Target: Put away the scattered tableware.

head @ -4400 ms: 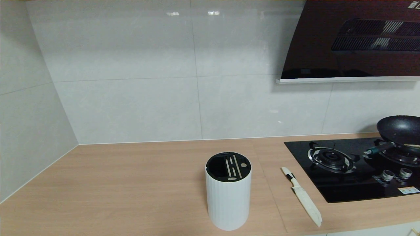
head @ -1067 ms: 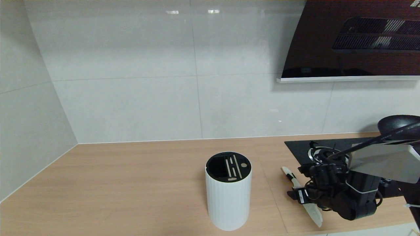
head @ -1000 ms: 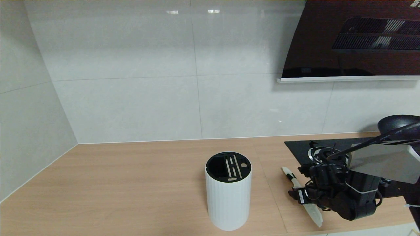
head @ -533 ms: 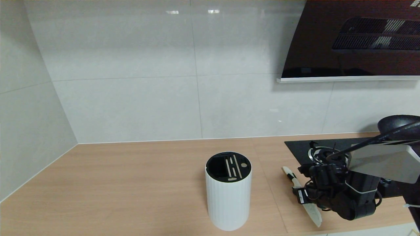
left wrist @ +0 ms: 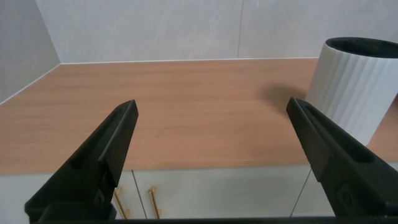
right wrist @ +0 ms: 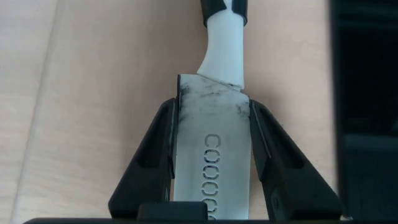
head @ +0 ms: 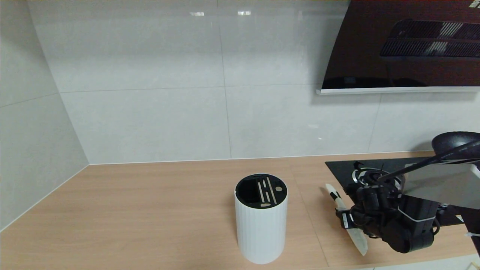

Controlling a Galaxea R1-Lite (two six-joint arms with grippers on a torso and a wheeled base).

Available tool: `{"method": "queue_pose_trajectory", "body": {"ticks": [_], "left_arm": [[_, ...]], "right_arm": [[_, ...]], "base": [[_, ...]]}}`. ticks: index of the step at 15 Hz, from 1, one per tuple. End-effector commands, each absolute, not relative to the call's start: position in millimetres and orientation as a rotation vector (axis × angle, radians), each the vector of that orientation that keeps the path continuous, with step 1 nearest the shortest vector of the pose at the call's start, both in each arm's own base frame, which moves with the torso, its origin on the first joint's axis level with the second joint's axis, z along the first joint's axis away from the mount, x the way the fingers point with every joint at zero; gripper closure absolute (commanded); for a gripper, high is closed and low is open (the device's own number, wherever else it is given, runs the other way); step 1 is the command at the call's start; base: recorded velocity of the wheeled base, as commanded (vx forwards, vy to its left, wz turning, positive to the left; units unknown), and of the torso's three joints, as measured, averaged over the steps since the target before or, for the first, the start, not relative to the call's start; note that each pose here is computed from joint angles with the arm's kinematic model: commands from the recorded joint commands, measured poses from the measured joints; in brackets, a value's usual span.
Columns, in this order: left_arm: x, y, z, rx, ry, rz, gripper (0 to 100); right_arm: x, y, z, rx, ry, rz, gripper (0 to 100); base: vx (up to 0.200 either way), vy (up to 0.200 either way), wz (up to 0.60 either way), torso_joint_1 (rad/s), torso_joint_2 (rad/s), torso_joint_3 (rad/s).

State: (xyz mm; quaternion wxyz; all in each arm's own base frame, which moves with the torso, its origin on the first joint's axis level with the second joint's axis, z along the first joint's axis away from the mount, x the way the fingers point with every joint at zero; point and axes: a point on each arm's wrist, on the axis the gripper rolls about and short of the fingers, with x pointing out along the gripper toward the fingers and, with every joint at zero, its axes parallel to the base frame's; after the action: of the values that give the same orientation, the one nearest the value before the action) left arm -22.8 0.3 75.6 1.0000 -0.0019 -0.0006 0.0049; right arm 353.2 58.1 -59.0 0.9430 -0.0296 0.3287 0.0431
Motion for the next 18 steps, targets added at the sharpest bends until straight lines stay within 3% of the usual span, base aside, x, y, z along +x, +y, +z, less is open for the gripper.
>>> {"method": "queue_pose_trajectory", "body": {"ticks": [1, 4, 7, 9, 10, 13, 15, 18], "left_arm": [[-23, 0, 76, -0.005, -0.002, 0.011, 0], [-23, 0, 77, 0.000, -0.011, 0.014, 0], [-34, -1, 106, -0.014, -0.084, -0.036, 0], [-32, -5, 142, 0.012, 0.010, -0.253, 0], [-17, -9, 171, -0.006, 0.085, -0.413, 0], [41, -12, 226, -0.038, 0.223, -0.518, 0], [88, -21, 250, -0.066, 0.315, -0.617, 0], [147, -55, 255, -0.203, 0.416, -0.747, 0]], "right_arm": [[347, 58, -26, -0.050, 0.592, 0.090, 100], [339, 60, 16, -0.042, 0.495, 0.086, 100], [334, 63, 55, -0.032, 0.398, 0.090, 100], [337, 64, 89, -0.026, 0.358, 0.095, 100], [340, 67, 107, -0.023, 0.334, 0.104, 100], [337, 83, 147, -0.015, 0.250, 0.155, 100], [329, 105, 178, -0.010, 0.201, 0.223, 100], [302, 135, 196, 0.059, 0.178, 0.326, 100]], "base": [[0.000, 0.000, 0.00, 0.000, 0.00, 0.000], [0.000, 0.000, 0.00, 0.000, 0.00, 0.000], [0.000, 0.000, 0.00, 0.000, 0.00, 0.000], [0.000, 0.000, 0.00, 0.000, 0.00, 0.000], [0.000, 0.000, 0.00, 0.000, 0.00, 0.000], [0.000, 0.000, 0.00, 0.000, 0.00, 0.000], [0.000, 0.000, 0.00, 0.000, 0.00, 0.000], [0.000, 0.000, 0.00, 0.000, 0.00, 0.000]]}}
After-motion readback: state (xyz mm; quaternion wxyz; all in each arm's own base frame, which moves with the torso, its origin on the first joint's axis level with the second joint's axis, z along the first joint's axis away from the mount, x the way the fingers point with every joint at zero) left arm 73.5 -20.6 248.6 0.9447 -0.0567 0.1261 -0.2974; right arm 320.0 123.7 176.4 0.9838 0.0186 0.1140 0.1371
